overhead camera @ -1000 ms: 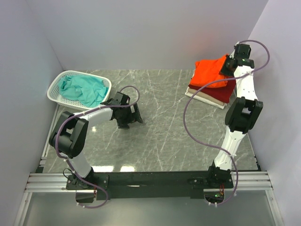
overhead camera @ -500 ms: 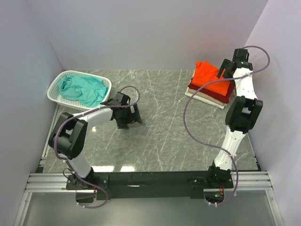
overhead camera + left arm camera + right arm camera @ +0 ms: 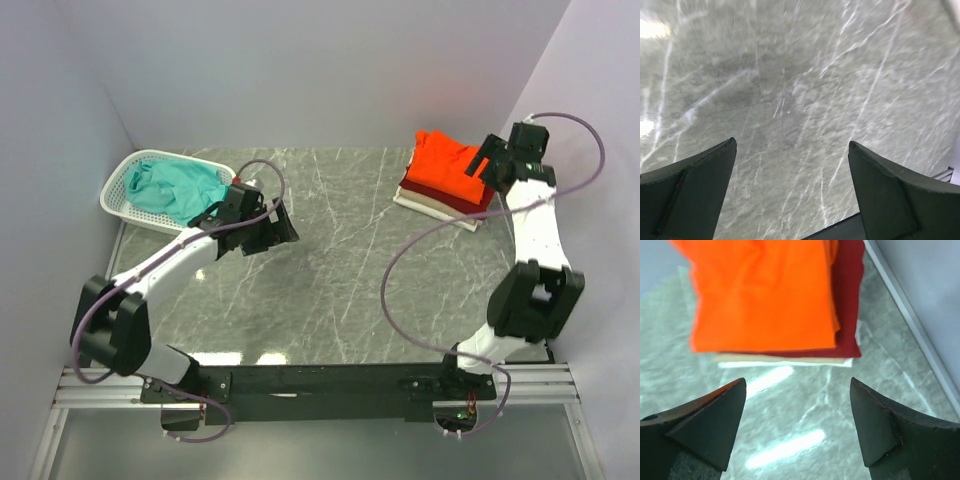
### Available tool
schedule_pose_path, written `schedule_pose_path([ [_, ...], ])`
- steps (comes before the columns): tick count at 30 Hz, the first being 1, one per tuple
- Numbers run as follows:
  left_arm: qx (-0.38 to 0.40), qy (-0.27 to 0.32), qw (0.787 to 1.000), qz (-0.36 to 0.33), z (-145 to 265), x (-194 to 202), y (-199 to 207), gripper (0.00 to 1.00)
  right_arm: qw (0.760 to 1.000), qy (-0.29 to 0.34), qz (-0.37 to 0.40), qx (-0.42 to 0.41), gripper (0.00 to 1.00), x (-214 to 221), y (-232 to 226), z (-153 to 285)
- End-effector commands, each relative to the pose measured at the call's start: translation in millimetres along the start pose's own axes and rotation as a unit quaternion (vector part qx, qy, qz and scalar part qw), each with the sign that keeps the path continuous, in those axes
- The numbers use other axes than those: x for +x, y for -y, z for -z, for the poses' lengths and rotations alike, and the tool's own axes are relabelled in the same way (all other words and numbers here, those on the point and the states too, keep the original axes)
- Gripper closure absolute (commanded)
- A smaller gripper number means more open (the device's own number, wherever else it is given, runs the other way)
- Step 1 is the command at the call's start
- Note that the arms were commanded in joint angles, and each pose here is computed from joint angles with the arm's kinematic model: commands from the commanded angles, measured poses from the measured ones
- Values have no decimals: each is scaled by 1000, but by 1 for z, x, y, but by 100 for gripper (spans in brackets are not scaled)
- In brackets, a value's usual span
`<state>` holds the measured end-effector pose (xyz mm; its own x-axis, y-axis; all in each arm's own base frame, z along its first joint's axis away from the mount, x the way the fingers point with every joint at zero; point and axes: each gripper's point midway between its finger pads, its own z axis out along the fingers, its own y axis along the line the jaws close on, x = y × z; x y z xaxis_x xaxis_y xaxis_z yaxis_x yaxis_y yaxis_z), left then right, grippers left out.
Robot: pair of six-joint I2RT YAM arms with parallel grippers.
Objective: Fold and stack the t-shirts
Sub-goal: Reset both grippers
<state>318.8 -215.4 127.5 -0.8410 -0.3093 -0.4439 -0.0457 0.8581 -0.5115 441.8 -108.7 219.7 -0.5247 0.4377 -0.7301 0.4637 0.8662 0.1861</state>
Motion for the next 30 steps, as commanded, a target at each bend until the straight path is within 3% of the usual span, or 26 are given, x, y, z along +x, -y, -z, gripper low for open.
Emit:
schedule_pose_path([
  [1, 17, 67, 998, -13, 33, -30, 18, 1, 996, 66, -27, -62, 10, -17, -20, 45],
  [10, 31, 175, 984, -1, 84, -51, 17, 1, 977, 121, -27, -175, 9, 35, -35, 116],
  [19, -23, 263, 964, 19, 119, -55, -23, 1, 971, 132, -33, -198, 9, 123, -13, 114],
  [30, -50, 275, 960, 14, 121, -48, -43, 1, 968, 189, -30, -164, 9, 132, 8, 121],
])
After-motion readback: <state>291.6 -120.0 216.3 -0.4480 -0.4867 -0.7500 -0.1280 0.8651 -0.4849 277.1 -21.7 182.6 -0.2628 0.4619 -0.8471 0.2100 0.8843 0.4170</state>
